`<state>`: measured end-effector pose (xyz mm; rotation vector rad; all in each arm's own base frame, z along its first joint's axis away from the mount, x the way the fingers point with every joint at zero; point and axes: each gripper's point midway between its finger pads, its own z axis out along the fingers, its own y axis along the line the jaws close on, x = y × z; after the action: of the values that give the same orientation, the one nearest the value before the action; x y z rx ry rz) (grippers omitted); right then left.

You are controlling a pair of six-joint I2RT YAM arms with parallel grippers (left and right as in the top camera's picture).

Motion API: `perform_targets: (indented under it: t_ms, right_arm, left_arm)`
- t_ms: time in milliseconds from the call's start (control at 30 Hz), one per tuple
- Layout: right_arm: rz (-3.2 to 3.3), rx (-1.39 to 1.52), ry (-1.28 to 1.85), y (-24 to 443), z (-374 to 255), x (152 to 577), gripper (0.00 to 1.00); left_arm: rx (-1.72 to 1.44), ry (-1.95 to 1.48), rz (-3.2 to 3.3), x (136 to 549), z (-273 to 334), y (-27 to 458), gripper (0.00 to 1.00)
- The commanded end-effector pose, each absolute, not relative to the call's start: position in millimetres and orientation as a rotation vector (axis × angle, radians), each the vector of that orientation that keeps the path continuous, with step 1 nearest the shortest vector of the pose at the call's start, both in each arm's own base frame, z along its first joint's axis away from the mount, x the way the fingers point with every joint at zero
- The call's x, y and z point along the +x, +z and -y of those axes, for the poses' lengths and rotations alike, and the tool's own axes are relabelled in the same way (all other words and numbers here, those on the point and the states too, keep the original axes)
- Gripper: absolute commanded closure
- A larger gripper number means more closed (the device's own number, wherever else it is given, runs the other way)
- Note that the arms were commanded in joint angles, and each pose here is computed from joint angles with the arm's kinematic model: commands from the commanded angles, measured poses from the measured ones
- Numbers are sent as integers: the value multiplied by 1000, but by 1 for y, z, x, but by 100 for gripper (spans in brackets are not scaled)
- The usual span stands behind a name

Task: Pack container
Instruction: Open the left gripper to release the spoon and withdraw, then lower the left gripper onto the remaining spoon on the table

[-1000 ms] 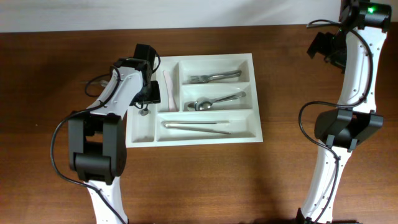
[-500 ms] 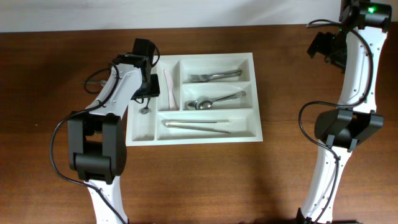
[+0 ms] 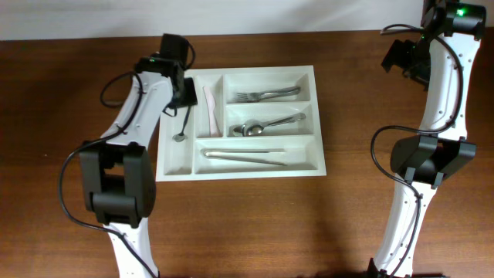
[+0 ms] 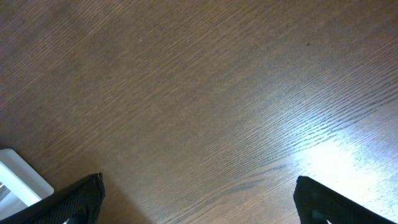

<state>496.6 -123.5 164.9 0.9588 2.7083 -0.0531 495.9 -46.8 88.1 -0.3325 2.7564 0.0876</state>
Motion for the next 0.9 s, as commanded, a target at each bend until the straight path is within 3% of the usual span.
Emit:
perform_targets:
  t_ms: [0,133,300,867]
  right_arm:
    - [-2670,944,-51,184,126,494,1]
    - [-2670,944,-51,184,126,494,1]
    - [-2670,944,-51,184,126,494,1]
    - [-2670,944,-51,184,126,494,1]
  left_arm:
    - [-652,28,-2621,517,13,115,32]
    - [-955,-28,-2468,529,-27,137,24]
    - [-1348,-58,-2305,523,-78,127,23]
    - [-1746,20,-2258,510,-95,29,22]
